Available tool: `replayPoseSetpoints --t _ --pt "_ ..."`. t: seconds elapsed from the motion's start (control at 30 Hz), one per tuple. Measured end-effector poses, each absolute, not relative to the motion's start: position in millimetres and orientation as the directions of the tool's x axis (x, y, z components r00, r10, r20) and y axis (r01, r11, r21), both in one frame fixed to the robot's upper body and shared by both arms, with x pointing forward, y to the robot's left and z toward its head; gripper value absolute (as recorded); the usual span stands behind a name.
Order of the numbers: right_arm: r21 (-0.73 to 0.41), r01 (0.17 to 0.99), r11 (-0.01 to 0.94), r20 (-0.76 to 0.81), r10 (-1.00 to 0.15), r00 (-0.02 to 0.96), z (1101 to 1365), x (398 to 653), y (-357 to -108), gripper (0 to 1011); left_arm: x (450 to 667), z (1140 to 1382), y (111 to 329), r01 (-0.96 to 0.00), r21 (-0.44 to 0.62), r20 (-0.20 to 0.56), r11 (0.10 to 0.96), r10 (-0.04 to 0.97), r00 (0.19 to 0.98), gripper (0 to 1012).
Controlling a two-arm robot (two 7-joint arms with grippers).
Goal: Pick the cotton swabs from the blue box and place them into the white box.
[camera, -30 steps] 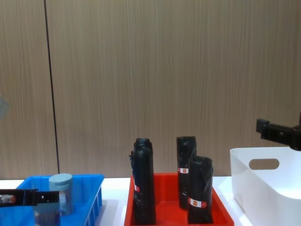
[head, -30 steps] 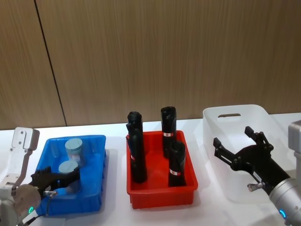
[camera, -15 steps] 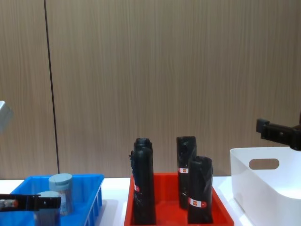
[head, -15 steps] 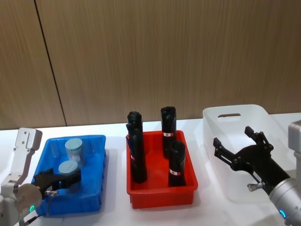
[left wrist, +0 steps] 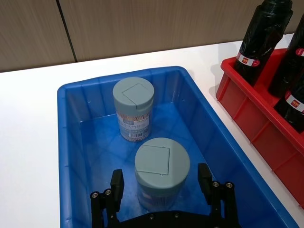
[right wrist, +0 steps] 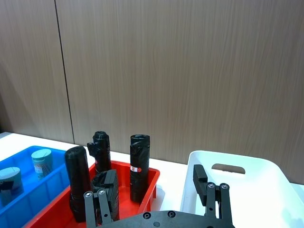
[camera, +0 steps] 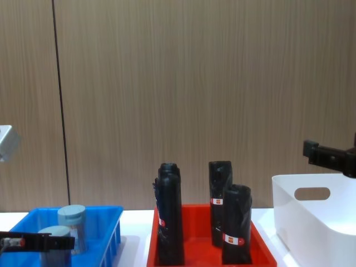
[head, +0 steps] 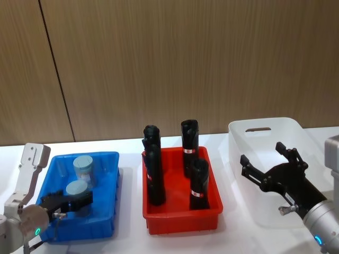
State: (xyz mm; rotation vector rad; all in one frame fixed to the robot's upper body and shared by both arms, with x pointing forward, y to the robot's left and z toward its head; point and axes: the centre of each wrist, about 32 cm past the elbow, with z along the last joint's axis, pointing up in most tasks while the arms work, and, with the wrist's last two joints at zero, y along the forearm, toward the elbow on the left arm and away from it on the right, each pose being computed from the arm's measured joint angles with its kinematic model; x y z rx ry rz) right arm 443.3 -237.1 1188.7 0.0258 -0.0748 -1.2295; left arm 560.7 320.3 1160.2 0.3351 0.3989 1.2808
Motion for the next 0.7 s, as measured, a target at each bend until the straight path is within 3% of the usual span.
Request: replayPoseSetpoints --t 0.3,0.4,0.5,0.7 --pt "0.060 0.940 0.335 0.043 -0.942 0.333 1188.7 443.3 -237.1 1001 566.4 1158.8 320.3 -0.846 0.462 -0.102 0.265 0.964 0.246 817" --pt "0.060 0.940 0.335 0.043 -0.942 0.333 1188.7 443.3 -237.1 1001 567.3 1158.7 319.9 -0.847 0.460 -0.102 0.267 0.963 0.249 708" --pt "0.060 0.940 0.335 0.043 -0.942 0.333 1188.7 443.3 -237.1 1001 567.5 1159.2 319.2 -0.849 0.455 -0.100 0.269 0.963 0.251 661" --pt "0.060 0.940 0.335 0.043 -0.942 0.333 1188.7 443.3 -237.1 1001 565.1 1164.1 315.2 -0.862 0.427 -0.086 0.273 0.961 0.262 661"
